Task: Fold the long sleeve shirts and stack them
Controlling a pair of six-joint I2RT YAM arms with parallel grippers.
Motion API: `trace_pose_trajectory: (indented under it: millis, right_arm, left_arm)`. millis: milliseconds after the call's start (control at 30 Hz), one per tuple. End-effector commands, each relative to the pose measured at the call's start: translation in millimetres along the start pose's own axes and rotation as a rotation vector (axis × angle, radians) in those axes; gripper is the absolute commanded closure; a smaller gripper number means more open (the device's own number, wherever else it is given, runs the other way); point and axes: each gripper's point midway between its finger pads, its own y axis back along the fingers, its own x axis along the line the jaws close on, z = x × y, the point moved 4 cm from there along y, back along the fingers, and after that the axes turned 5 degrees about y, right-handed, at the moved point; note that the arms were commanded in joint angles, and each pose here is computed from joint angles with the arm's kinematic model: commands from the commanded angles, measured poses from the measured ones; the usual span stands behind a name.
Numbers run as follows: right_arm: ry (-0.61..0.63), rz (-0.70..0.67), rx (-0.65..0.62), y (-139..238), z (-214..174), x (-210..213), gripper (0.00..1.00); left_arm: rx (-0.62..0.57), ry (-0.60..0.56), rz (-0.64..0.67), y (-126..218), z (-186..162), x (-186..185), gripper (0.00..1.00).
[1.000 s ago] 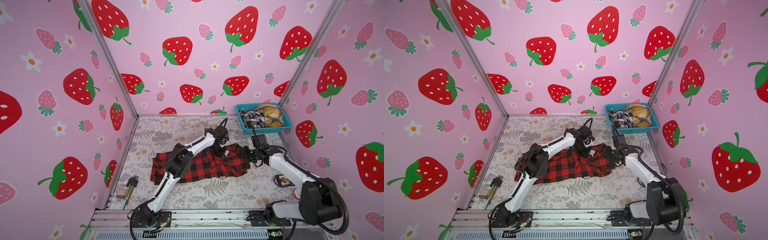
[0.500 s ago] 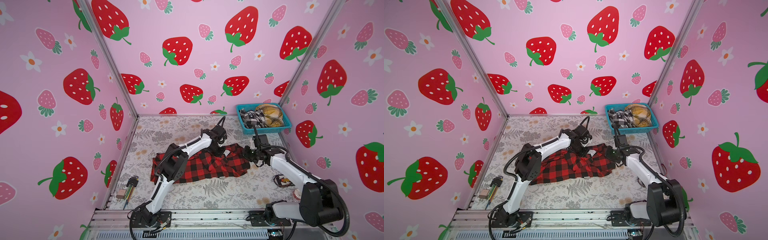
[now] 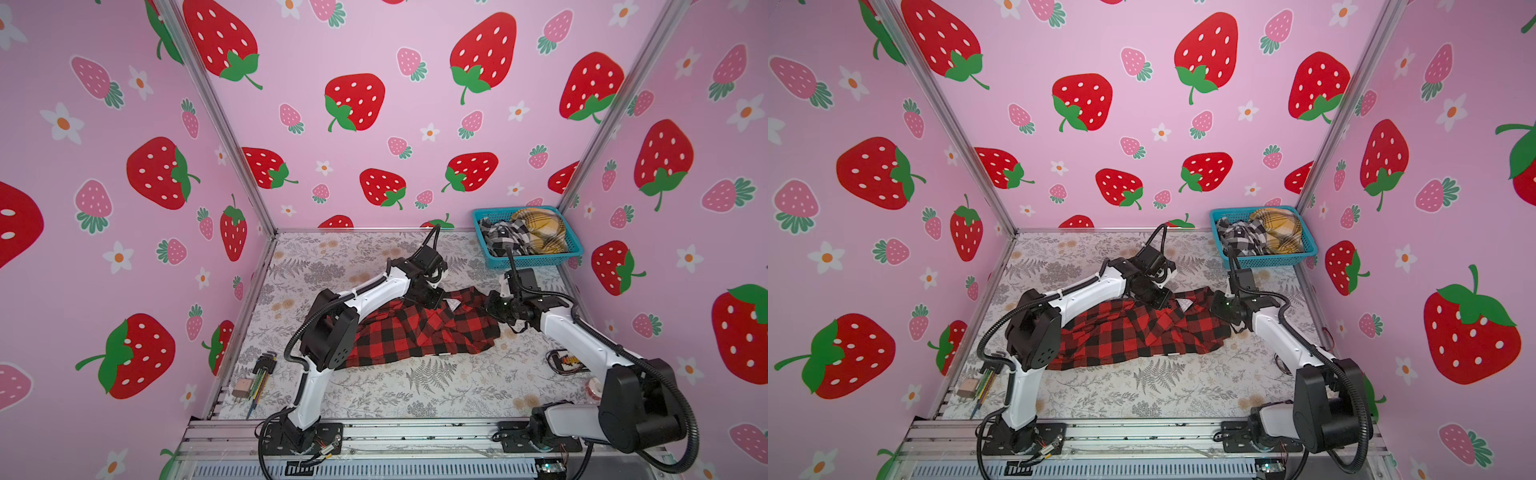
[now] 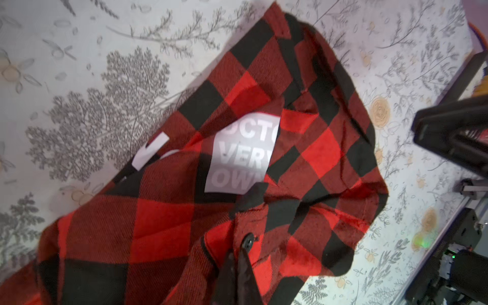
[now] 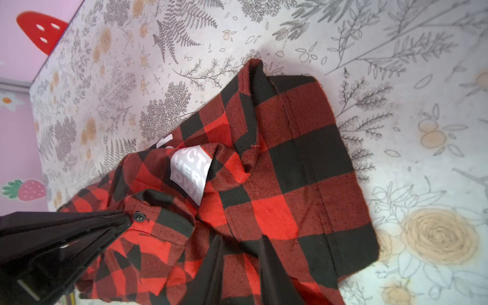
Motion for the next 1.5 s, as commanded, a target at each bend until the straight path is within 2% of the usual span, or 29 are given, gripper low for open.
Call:
trace_pose_trajectory:
  millis: [0, 100, 233, 367, 500, 633, 733, 800, 867, 967, 1067, 1233, 1333, 1400, 1467]
  right_arm:
    - [-0.014, 0.027, 0.012, -11, 5, 2, 0.51]
    - [-0.026, 0.051, 0.024, -23, 15, 9, 0.44]
    - [-0.056, 0.009, 0.035, -41, 30, 6, 0.45]
    - [-0.109, -0.045, 0.069, -67, 35, -7, 0.49]
    - [-0.118, -0.052, 0.113, -87, 36, -11, 0.60]
    - [-0.108, -0.088, 0.145, -94, 30, -19, 0.70]
    - [-0.095, -0.116, 0.158, -95, 26, -25, 0.76]
    - [-0.087, -0.127, 0.169, -98, 22, -28, 0.81]
    - [-0.079, -0.135, 0.186, -101, 18, -31, 0.84]
    - [-0.067, -0.140, 0.197, -104, 15, -34, 0.84]
    - [-0.045, -0.137, 0.194, -103, 17, -33, 0.85]
    - [-0.008, -0.147, 0.212, -100, 17, -33, 0.85]
    - [0.012, -0.158, 0.221, -100, 15, -35, 0.84]
    - [0.026, -0.154, 0.225, -100, 14, -35, 0.79]
    - [0.047, -0.120, 0.226, -96, 15, -28, 0.68]
  left_arm:
    - [-0.209, 0.047, -0.069, 56, 26, -19, 1.00]
    - [-0.272, 0.081, -0.092, 83, 20, -25, 1.00]
    - [-0.387, 0.143, -0.106, 124, 10, -26, 1.00]
    - [-0.509, 0.204, -0.086, 166, -6, -23, 1.00]
    - [-0.612, 0.257, -0.044, 199, -22, -13, 1.00]
    - [-0.748, 0.358, 0.089, 235, -38, 10, 1.00]
    - [-0.863, 0.571, 0.325, 263, -61, 50, 1.00]
    - [-0.916, 0.688, 0.435, 273, -76, 74, 1.00]
    - [-0.936, 0.833, 0.522, 276, -93, 99, 1.00]
    - [-0.939, 1.003, 0.584, 266, -110, 131, 1.00]
    - [-0.902, 1.156, 0.567, 245, -118, 158, 1.00]
    - [-0.828, 1.227, 0.612, 216, -115, 182, 1.00]
    - [-0.743, 1.256, 0.649, 197, -116, 194, 1.00]
    - [-0.693, 1.261, 0.694, 187, -119, 200, 1.00]
    - [-0.652, 1.269, 0.720, 178, -122, 208, 1.00]
